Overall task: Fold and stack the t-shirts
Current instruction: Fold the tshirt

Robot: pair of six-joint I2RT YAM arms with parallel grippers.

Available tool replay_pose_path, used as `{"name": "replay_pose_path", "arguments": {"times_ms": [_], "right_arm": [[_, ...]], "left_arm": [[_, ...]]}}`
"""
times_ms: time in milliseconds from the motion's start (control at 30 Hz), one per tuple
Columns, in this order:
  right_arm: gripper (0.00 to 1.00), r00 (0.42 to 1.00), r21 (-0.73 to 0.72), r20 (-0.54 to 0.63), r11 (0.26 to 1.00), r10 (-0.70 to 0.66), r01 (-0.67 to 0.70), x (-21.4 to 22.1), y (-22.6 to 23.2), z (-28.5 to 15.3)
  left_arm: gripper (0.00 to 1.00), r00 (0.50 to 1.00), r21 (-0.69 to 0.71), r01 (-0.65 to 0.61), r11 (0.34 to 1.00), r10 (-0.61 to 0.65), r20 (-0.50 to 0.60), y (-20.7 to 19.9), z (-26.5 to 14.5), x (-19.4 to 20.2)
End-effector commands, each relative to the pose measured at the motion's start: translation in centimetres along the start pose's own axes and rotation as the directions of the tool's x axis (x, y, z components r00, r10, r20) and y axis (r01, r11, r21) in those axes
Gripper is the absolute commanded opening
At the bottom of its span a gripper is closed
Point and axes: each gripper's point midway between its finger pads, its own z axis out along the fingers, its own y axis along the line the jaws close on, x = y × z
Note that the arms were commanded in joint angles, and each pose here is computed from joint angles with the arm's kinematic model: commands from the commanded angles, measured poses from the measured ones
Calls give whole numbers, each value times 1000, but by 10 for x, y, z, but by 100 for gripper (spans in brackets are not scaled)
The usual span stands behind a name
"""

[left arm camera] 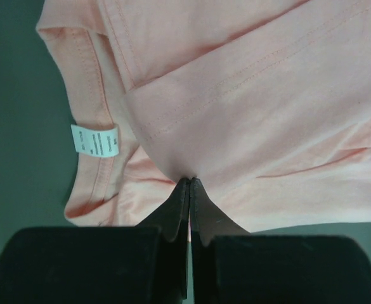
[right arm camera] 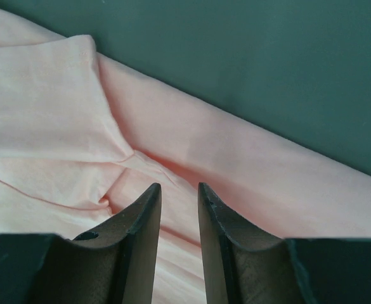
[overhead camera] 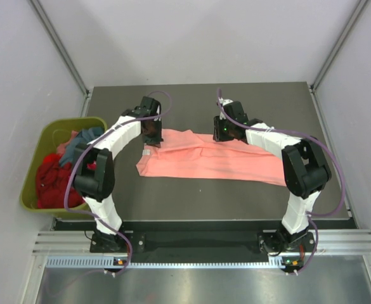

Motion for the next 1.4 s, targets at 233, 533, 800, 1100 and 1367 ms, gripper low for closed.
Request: {"name": "replay_pose_path", "arguments": {"times_ms": [233, 533, 800, 1100, 1367], "right_arm": [[28, 999, 87, 50, 996, -8, 4, -7, -12, -20], [27, 1000, 131, 15, 991, 6, -8, 15, -27, -25], [26, 999, 150, -37, 989, 9, -3, 43, -36, -17], [25, 999, 152, -47, 988, 0, 7, 44, -37, -15], [20, 998, 159, -53, 987, -16, 25, 51, -41, -16]], "left_arm": [[0, 997, -25, -33, 999, 35, 64, 1, -49, -2], [0, 999, -27, -50, 998, 50, 5, 3, -30, 33], [0, 996, -70, -57, 996, 52, -75, 14, 1, 67], [0, 996, -69, -49, 996, 44, -72, 12, 2, 65], [0, 997, -84, -46, 995, 40, -73, 17, 3, 69]]}}
